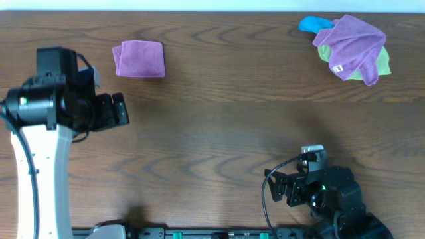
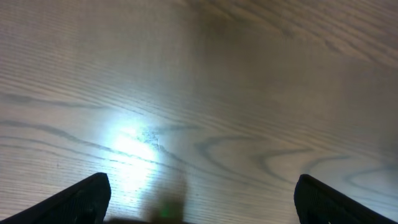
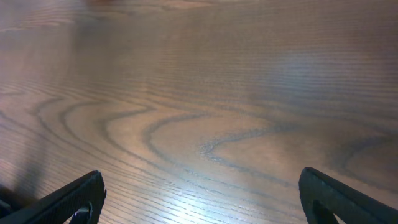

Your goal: Fold the cloth

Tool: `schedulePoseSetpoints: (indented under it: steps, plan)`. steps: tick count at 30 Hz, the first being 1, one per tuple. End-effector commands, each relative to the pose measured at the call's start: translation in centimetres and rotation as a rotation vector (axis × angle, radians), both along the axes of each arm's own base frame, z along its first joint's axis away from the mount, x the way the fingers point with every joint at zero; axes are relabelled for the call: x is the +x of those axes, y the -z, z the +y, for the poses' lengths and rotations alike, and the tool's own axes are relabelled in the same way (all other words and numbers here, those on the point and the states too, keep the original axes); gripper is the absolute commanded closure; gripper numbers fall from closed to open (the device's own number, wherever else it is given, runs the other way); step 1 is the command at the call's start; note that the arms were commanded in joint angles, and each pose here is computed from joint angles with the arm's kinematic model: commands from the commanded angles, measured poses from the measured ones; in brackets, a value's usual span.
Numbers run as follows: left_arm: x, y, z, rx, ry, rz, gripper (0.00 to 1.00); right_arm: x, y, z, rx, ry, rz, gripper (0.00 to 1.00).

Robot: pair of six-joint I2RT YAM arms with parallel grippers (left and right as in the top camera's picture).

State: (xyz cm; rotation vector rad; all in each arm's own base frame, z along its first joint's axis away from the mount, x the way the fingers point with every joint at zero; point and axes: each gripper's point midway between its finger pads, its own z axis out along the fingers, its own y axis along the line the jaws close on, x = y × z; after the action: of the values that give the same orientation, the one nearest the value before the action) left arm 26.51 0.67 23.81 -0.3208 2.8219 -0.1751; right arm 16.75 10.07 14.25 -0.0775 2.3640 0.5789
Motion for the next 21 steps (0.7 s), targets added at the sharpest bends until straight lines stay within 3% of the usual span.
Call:
schedulePoseSetpoints:
  steps: [1, 9, 21]
  plan:
    - [-1.4, 0.8, 0.0, 0.018, 0.019, -0.017, 0.05, 0.0, 0.1, -0.2, 0.006, 0.020, 0.004, 0.01]
    - [-4.0, 3.1, -0.6, 0.017, 0.026, -0.193, 0.05, 0.0, 0.1, -0.2, 0.006, 0.020, 0.004, 0.01]
    - [-5.4, 5.6, -0.6, 0.080, 0.052, -0.517, 0.05, 0.0, 0.1, -0.2, 0.006, 0.020, 0.004, 0.01]
